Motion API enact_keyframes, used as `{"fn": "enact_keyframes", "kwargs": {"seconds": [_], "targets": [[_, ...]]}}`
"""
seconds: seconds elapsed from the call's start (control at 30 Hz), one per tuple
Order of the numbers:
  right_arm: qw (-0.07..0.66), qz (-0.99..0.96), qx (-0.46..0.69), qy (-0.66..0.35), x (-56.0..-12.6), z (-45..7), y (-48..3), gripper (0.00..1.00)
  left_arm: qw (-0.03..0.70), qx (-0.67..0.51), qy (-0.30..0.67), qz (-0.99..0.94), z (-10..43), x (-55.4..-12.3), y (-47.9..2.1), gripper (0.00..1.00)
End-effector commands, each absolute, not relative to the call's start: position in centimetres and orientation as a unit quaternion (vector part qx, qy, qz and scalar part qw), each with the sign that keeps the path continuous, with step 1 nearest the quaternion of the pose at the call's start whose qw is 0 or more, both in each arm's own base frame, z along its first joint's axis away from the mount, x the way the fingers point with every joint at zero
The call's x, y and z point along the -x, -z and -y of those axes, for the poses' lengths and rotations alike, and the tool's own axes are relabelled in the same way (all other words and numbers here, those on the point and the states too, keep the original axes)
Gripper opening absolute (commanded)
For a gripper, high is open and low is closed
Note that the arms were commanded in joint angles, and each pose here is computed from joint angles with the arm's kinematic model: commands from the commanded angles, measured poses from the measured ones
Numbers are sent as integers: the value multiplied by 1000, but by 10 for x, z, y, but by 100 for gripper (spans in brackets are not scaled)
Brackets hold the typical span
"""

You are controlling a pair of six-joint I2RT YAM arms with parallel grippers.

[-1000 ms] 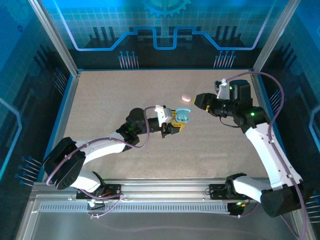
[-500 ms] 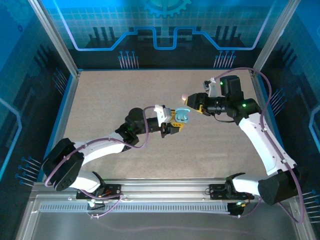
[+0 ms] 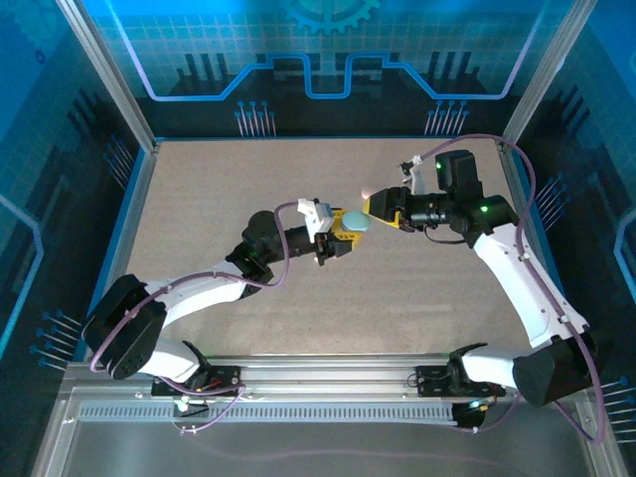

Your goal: Insert wireless bluetooth earbuds into charging case

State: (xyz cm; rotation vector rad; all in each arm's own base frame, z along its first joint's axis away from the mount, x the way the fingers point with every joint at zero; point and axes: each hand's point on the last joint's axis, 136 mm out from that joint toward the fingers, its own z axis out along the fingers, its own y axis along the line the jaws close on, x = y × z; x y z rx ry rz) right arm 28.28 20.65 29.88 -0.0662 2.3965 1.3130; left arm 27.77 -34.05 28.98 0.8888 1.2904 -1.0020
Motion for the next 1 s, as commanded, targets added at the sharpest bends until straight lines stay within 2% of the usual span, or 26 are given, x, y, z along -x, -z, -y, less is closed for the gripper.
{"fn": "enact_keyframes", "kwargs": {"seconds": [0.0,0.23,0.73,0.83,0.97], "targets": [[200,-841,53,-500,-273,-216,-314,58,627,-364,444,-527,334,-278,-319,30],[158,-801,67,-574,-269,-234,-319,58,632,-353,454,-519,330,-278,-325,31],[103,-778,96,-613,-259,-254,-317,54,646,-343,440,-521,326,-283,-328,32],[105,-778,99,-612,-258,-254,-317,50,647,-341,436,-524,325,-284,-327,32],[110,-787,93,-600,-259,-251,-314,36,647,-339,430,-530,323,-286,-324,33]]}}
